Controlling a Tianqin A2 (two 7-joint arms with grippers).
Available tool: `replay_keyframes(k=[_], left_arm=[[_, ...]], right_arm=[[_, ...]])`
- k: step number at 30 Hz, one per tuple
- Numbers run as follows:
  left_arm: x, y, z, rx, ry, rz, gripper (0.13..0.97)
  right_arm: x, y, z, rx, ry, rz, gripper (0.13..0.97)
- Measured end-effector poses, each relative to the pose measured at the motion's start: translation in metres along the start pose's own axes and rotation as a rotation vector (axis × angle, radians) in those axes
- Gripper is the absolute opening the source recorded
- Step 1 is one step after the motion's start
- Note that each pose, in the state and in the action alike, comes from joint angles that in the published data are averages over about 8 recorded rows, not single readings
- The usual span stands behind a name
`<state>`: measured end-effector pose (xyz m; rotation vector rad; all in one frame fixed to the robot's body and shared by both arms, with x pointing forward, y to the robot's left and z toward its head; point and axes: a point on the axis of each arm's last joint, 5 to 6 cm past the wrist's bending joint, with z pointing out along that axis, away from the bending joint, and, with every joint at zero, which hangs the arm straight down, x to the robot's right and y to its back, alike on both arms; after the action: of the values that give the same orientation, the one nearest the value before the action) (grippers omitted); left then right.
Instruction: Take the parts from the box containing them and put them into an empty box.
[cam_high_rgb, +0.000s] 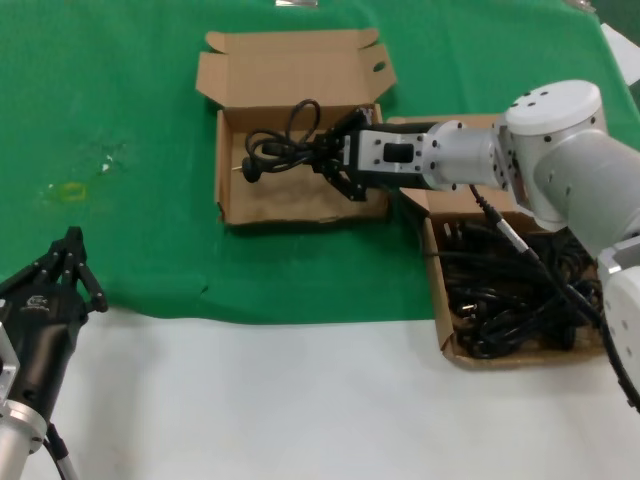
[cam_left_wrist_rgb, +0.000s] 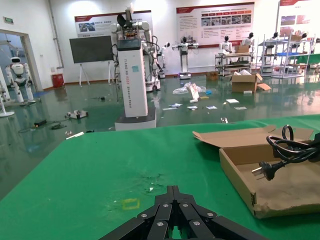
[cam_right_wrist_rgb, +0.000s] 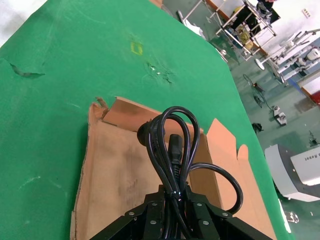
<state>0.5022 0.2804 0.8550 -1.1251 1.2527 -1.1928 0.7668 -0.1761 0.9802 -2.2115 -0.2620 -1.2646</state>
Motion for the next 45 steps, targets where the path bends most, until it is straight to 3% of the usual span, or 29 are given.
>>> replay_keyframes(k=[19, 27, 31, 45], left_arm=[[0.0, 0.0, 0.0, 0.0, 0.0, 0.0, 0.144], [0.0, 0.0, 0.0, 0.0, 0.0, 0.0, 0.144], [0.0, 0.0, 0.0, 0.0, 0.0, 0.0, 0.144], [0.0, 0.0, 0.0, 0.0, 0.0, 0.0, 0.178]], right_arm=[[-0.0019, 0.0032, -0.0003, -0.011, 0.025, -0.021, 0.257], [-0.0024, 0.0051, -0.001, -0.016, 0.033, -0.022, 0.373], [-0.0025, 0.0053, -0.0011, -0.016, 0.034, -0.022, 0.373], [-0.0036, 0.0059, -0.0009, -0.017, 0.037, -0.017, 0.687]])
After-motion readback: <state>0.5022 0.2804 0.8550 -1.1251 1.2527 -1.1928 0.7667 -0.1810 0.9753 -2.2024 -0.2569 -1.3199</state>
